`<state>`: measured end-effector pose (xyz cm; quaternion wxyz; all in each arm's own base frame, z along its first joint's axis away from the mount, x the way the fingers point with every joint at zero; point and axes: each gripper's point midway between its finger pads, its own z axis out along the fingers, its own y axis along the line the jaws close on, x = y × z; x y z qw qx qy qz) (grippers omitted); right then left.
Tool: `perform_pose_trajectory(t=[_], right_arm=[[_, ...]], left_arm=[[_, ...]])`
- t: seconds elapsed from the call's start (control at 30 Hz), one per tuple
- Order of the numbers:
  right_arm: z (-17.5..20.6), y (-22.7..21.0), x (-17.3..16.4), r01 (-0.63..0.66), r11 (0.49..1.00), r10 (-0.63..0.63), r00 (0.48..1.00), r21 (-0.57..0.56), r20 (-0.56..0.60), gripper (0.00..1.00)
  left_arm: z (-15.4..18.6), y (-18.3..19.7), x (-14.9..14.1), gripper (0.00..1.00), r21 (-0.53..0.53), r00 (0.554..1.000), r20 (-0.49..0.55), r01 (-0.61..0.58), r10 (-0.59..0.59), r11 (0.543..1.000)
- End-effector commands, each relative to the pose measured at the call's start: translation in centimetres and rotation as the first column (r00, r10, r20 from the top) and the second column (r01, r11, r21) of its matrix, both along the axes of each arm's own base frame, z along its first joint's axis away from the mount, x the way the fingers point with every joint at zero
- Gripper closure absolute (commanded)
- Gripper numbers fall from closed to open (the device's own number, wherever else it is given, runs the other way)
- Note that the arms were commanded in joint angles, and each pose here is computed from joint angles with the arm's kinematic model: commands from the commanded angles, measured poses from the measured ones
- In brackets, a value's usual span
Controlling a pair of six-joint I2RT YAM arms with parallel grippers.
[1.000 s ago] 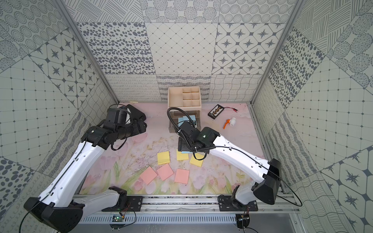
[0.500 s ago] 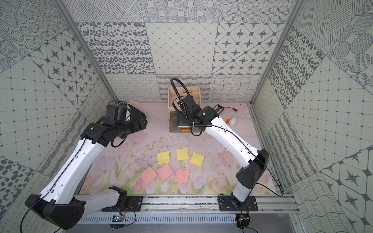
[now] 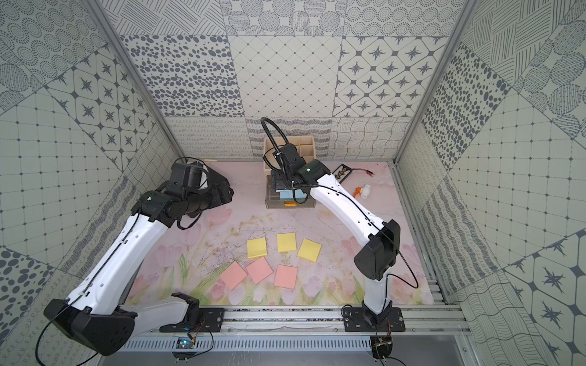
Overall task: Please put the sticky notes in the drawer by color
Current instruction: Place the sticky notes in the drawer.
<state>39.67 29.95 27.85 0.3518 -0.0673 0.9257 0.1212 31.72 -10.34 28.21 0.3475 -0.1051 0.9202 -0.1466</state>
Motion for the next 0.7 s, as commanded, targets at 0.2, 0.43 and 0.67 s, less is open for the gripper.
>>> perform_pose_trajectory(t=[0.2, 0.43, 0.67], right_arm=[[-0.7, -0.7, 1.9, 0.022, 1.000, -0.022, 1.000, 0.006, 0.019, 0.17], [-2.2, -0.7, 1.4, 0.027, 1.000, -0.026, 0.999, 0.007, -0.018, 0.17], [-2.2, -1.0, 1.2, 0.035, 0.999, -0.035, 0.999, 0.007, -0.019, 0.10]], left_arm=[[-0.1, -0.1, 0.3, 0.06, -0.018, 1.000, 0.002, 0.003, -0.003, 1.000], [0.5, -0.9, 0.8, 0.06, -0.049, 1.000, 0.011, 0.022, -0.021, 0.999], [1.4, -1.5, 2.0, 0.06, -0.062, 0.999, 0.027, 0.035, -0.033, 0.997]])
